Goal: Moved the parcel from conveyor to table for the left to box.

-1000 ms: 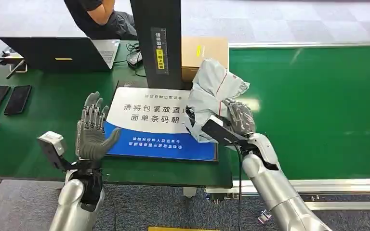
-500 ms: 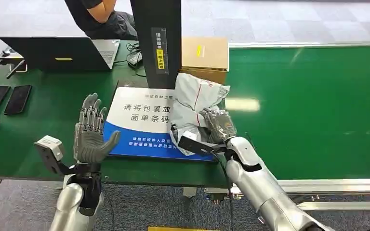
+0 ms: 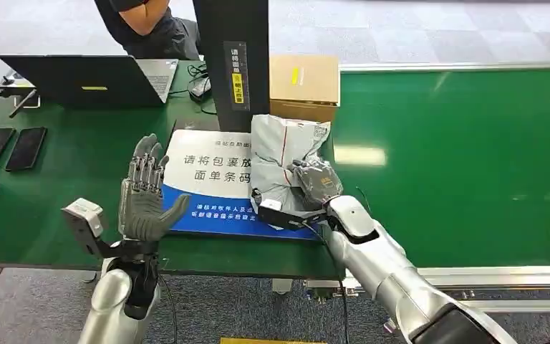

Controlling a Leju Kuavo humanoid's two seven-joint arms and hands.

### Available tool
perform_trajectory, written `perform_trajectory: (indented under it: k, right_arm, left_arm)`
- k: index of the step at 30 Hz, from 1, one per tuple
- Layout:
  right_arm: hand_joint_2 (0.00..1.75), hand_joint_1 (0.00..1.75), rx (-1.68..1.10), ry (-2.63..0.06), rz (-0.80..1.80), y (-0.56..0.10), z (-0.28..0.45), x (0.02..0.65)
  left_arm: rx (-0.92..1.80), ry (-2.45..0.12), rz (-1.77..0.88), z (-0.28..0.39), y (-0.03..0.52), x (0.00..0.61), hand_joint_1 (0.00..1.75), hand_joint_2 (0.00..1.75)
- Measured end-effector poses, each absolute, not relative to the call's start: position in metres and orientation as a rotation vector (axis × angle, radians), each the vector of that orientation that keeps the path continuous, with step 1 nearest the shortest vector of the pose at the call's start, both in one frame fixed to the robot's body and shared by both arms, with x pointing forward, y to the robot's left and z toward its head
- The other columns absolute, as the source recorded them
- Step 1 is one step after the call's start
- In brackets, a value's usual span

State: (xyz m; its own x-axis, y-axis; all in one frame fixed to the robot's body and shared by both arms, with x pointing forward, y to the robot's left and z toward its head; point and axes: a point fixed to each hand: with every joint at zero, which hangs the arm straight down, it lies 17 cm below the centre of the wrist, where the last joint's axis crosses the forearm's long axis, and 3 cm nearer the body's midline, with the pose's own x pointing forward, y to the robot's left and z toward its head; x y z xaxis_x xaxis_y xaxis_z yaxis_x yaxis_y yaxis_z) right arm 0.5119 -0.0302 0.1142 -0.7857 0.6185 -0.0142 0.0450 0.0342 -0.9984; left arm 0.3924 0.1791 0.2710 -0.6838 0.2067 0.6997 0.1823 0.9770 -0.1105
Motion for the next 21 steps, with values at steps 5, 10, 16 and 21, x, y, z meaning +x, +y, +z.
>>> perform_trajectory:
  k: [5, 10, 16, 21]
  right_arm:
    - [1.75, 1.75, -0.684, -1.896, 1.811, -0.025, 0.118, 0.514]
    - [1.75, 1.75, -0.682, -1.967, 1.824, -0.010, 0.126, 0.506]
    - [1.75, 1.75, -0.630, -2.166, 1.783, 0.025, 0.151, 0.481]
    - [1.75, 1.75, -0.613, -2.207, 1.760, 0.035, 0.157, 0.474]
  left_arm:
    - [-0.290, -2.334, 0.036, 0.270, 0.178, 0.394, 0.00, 1.75]
    - [-0.313, -2.316, 0.032, 0.265, 0.175, 0.399, 0.00, 1.75]
    - [-0.335, -2.301, 0.025, 0.262, 0.168, 0.404, 0.00, 1.75]
    - [-0.340, -2.291, 0.025, 0.259, 0.167, 0.407, 0.00, 1.75]
